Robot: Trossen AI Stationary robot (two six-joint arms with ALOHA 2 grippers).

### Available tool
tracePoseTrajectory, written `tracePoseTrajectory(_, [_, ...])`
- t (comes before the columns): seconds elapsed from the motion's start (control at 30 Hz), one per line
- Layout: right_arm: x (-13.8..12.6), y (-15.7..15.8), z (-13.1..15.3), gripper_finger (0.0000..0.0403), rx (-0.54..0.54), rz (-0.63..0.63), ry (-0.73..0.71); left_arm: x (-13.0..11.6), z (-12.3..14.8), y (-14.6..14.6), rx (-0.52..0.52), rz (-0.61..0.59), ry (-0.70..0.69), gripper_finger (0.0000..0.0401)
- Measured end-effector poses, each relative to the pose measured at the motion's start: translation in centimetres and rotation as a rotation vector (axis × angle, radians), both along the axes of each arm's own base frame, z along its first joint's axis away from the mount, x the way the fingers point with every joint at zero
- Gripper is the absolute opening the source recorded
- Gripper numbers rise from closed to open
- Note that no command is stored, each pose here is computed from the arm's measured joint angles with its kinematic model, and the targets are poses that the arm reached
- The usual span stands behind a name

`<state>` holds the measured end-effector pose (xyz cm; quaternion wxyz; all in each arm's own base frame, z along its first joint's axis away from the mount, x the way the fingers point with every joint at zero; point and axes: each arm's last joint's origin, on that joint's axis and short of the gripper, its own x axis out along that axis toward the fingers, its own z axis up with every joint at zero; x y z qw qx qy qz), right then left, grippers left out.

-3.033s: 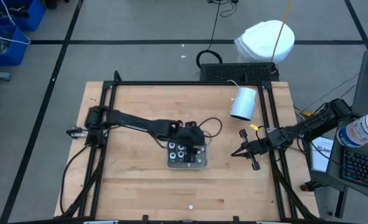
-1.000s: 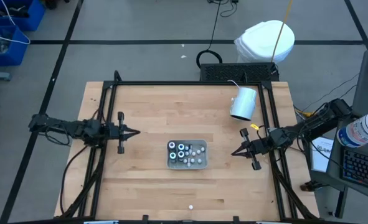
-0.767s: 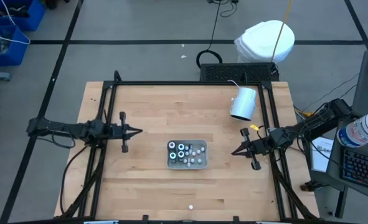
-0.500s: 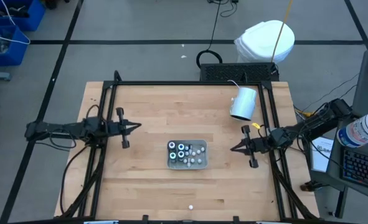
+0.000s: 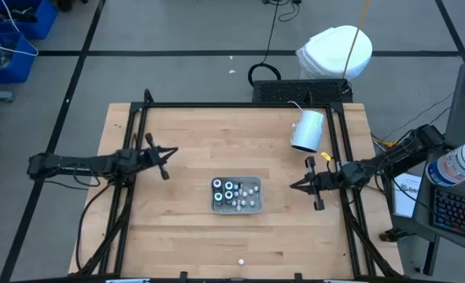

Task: Pick & Place food coloring
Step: Put the small orange food coloring bottle into the gray bin

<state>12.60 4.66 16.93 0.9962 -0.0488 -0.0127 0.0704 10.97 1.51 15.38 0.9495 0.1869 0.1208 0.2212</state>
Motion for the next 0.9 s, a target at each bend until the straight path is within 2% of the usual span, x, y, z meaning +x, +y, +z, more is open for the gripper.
tracePoseTrajectory(0.1, [0.1, -0.2, -0.2, 0.0000, -0.033, -0.077, 0.012, 0.1, -0.2, -0.1, -0.041, -0.028, 0.001, 0.0027])
tracePoseTrajectory(0.23, [0.3, -0.4, 0.0, 0.0000, -0.004, -0.176, -0.013, 0.2, -0.2, -0.1, -0.050, -0.040, 0.000, 0.0044])
tracePoseTrajectory(0.43, [0.6, -0.3, 0.5, 0.0000, -0.012, -0.181, -0.074, 0.3, 0.1, -0.1, -0.075, -0.037, -0.047, 0.0053])
tracePoseTrajectory(0.6, [0.9, 0.1, 0.4, 0.0000, 0.043, -0.162, -0.066, 0.3, 0.4, -0.1, -0.088, -0.036, -0.081, 0.0053])
tracePoseTrajectory(0.7, [1.4, 0.6, 0.0, 0.0000, -0.028, -0.146, -0.014, 0.3, 0.5, -0.1, -0.093, -0.036, -0.094, 0.0053])
tracePoseTrajectory(0.8, [2.6, 1.5, 1.6, 0.0000, -0.057, -0.129, -0.046, 0.3, 0.5, -0.1, -0.093, -0.036, -0.093, 0.0053])
tracePoseTrajectory(0.9, [3.7, 2.4, 1.7, 0.0000, -0.123, -0.105, -0.003, 0.3, 0.4, -0.1, -0.095, -0.035, -0.085, 0.0053])
